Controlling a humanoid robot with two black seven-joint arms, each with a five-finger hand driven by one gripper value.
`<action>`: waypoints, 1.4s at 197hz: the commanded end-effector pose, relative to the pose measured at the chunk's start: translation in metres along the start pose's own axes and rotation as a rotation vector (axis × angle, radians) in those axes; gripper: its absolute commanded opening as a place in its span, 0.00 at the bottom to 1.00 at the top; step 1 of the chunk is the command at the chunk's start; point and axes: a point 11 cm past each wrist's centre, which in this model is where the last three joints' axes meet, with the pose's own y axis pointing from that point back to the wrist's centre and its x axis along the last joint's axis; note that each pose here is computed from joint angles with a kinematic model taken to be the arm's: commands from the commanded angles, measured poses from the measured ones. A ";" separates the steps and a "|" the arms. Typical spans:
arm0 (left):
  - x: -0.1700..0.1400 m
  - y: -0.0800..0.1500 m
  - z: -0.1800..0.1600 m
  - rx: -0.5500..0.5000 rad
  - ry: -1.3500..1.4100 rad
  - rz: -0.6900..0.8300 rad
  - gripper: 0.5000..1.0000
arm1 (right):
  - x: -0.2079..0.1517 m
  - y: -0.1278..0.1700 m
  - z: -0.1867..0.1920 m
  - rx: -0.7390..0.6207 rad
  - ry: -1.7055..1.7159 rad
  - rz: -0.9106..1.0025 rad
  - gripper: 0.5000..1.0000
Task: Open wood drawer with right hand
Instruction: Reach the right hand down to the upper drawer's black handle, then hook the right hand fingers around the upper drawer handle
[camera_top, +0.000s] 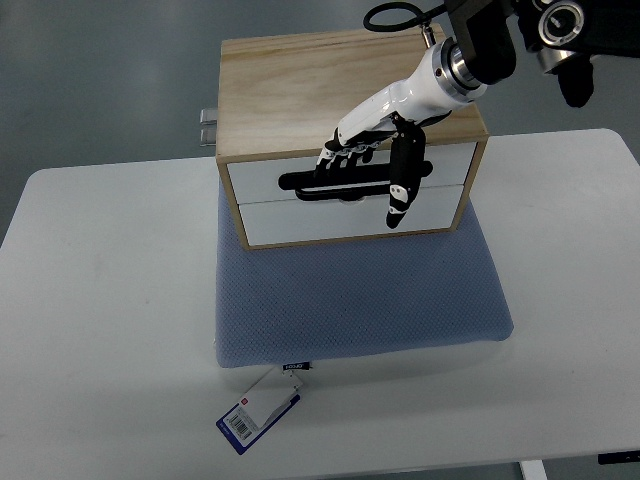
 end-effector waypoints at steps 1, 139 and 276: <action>0.000 0.000 0.000 0.000 0.000 0.001 1.00 | -0.003 -0.004 0.008 -0.034 -0.041 -0.007 0.87; 0.001 0.000 -0.001 0.001 0.000 0.003 1.00 | -0.008 -0.026 0.017 -0.126 -0.255 0.056 0.88; 0.001 0.000 -0.001 0.000 0.005 0.002 1.00 | -0.017 -0.045 0.036 -0.223 -0.220 0.052 0.88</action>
